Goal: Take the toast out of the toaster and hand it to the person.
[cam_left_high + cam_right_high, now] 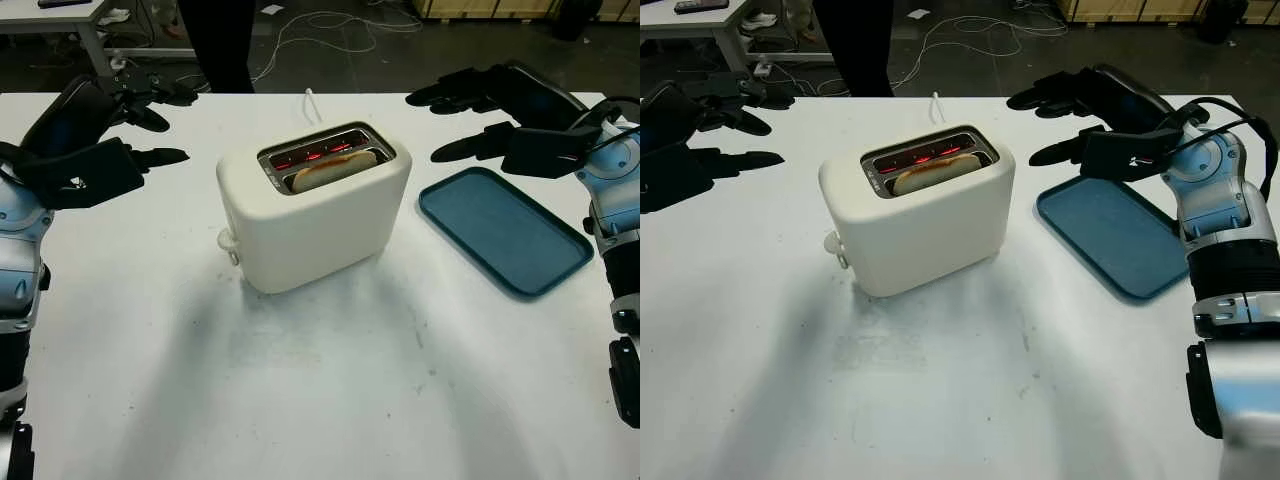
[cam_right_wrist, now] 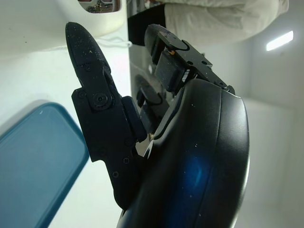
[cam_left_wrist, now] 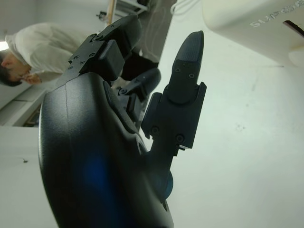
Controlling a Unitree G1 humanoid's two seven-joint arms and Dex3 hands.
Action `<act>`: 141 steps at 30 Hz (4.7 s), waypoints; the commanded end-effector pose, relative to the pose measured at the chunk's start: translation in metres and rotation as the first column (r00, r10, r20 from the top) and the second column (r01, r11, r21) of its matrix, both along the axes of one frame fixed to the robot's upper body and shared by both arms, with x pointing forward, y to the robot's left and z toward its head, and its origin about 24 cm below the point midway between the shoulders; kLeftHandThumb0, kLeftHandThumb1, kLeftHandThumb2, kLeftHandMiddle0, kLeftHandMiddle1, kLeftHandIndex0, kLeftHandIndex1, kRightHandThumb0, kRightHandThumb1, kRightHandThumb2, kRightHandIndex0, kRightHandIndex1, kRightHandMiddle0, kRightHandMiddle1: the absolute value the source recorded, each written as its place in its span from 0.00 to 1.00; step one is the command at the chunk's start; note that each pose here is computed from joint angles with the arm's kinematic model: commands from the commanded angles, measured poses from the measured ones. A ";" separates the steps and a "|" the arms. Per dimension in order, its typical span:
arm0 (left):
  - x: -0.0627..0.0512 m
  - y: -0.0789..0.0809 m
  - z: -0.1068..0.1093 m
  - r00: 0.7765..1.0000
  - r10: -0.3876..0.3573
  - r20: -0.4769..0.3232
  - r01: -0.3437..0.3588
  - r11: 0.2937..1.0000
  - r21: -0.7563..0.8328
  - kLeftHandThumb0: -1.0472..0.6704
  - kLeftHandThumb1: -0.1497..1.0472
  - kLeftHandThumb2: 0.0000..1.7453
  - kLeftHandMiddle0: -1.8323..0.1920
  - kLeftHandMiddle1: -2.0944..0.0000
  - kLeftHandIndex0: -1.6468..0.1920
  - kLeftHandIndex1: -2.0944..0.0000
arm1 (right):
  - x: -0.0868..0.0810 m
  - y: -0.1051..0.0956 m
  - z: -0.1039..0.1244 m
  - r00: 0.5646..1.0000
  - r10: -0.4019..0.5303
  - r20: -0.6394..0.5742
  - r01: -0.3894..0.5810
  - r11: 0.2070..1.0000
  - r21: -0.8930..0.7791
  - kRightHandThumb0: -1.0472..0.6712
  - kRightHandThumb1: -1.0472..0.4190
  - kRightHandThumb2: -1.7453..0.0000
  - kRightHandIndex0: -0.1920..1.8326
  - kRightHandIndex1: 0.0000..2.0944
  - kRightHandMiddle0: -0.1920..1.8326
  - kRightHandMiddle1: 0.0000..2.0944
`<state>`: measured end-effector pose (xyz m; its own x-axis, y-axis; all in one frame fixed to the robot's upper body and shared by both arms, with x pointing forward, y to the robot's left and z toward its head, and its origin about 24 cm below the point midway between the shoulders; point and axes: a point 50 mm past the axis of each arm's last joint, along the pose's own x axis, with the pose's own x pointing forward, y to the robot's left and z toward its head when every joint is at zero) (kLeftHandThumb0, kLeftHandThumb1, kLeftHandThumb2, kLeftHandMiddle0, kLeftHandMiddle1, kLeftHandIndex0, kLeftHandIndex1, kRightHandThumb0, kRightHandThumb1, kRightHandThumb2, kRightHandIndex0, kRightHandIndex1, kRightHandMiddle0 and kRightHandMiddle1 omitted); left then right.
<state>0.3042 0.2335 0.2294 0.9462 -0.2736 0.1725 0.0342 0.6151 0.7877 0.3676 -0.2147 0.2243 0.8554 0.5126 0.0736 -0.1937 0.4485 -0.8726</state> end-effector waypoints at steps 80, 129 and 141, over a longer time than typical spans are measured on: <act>-0.015 0.015 -0.005 0.993 0.118 -0.017 -0.119 0.989 -0.090 0.41 0.89 0.01 0.69 0.71 0.59 0.92 | -0.002 -0.017 -0.013 0.997 -0.060 -0.054 0.063 0.996 0.058 0.35 0.16 1.00 0.44 0.00 0.42 0.00; -0.012 0.014 -0.006 0.993 0.109 -0.049 -0.114 0.988 -0.101 0.40 0.89 0.01 0.69 0.73 0.58 0.96 | -0.001 -0.017 -0.012 0.997 -0.059 -0.046 0.061 0.997 0.044 0.30 0.15 1.00 0.44 0.00 0.42 0.00; -0.012 0.014 -0.006 0.995 0.100 -0.019 -0.102 0.989 -0.105 0.40 0.89 0.01 0.68 0.72 0.56 0.96 | 0.000 -0.017 -0.013 0.997 -0.057 -0.057 0.060 0.997 0.056 0.31 0.15 1.00 0.44 0.00 0.42 0.00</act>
<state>0.2923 0.2466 0.2219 0.9728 -0.1611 0.1662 -0.0093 0.6904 0.7234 0.3665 -0.2313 0.2053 0.8894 0.4556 0.0363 -0.2264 0.5081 -0.8310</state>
